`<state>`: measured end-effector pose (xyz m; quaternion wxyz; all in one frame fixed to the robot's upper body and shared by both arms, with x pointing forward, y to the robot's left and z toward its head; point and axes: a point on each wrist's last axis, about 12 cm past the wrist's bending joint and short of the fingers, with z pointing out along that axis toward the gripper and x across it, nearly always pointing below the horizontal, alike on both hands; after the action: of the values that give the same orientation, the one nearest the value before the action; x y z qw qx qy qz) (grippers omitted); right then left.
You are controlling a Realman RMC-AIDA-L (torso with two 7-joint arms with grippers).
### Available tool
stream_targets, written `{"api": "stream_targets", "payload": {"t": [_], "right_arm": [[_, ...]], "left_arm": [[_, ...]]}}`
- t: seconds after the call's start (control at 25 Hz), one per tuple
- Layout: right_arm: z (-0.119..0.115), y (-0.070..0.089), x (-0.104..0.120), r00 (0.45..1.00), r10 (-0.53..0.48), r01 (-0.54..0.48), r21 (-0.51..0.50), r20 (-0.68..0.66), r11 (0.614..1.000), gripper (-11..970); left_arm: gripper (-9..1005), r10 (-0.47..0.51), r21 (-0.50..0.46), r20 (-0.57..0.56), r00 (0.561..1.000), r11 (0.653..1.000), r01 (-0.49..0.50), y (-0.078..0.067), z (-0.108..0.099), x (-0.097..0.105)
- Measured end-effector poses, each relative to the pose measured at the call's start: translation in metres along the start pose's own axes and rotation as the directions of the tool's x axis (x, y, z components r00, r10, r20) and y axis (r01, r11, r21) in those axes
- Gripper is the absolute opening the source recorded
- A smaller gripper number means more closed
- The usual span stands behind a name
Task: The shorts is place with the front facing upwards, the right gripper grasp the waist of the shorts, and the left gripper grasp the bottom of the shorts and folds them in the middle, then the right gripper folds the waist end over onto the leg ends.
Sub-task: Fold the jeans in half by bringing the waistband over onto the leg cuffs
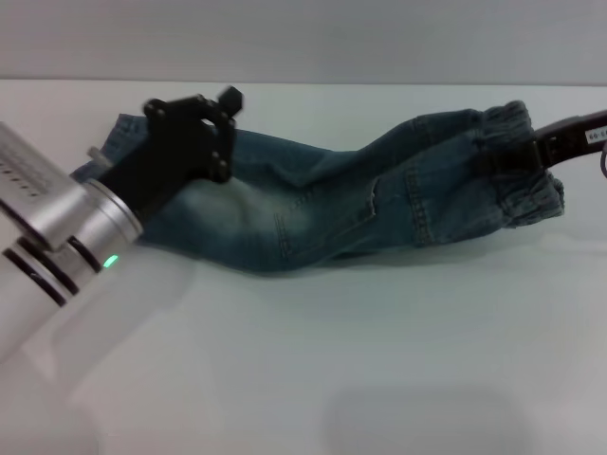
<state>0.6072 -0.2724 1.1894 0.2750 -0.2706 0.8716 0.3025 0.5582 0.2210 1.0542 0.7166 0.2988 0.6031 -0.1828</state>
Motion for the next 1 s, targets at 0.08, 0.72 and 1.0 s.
{"api": "stream_targets", "payload": {"t": [0.08,0.72,1.0], "right_arm": [[-0.002,0.004,-0.005,1.0,-0.012,0.012,-0.021,0.001,1.0,79],[-0.012,0.027,-0.024,0.997,-0.066,0.069,-0.151,0.025,0.986,78],[-0.01,0.029,-0.031,0.997,-0.076,0.08,-0.154,0.033,0.985,78]], "left_arm": [[17,-0.004,0.01,-0.026,1.0,1.0,0.004,-0.004,0.004,0.003],[17,0.014,0.066,-0.241,0.971,0.998,0.002,-0.013,0.017,0.023],[17,0.038,0.139,-0.261,0.965,0.99,-0.001,-0.024,0.015,0.026]]}}
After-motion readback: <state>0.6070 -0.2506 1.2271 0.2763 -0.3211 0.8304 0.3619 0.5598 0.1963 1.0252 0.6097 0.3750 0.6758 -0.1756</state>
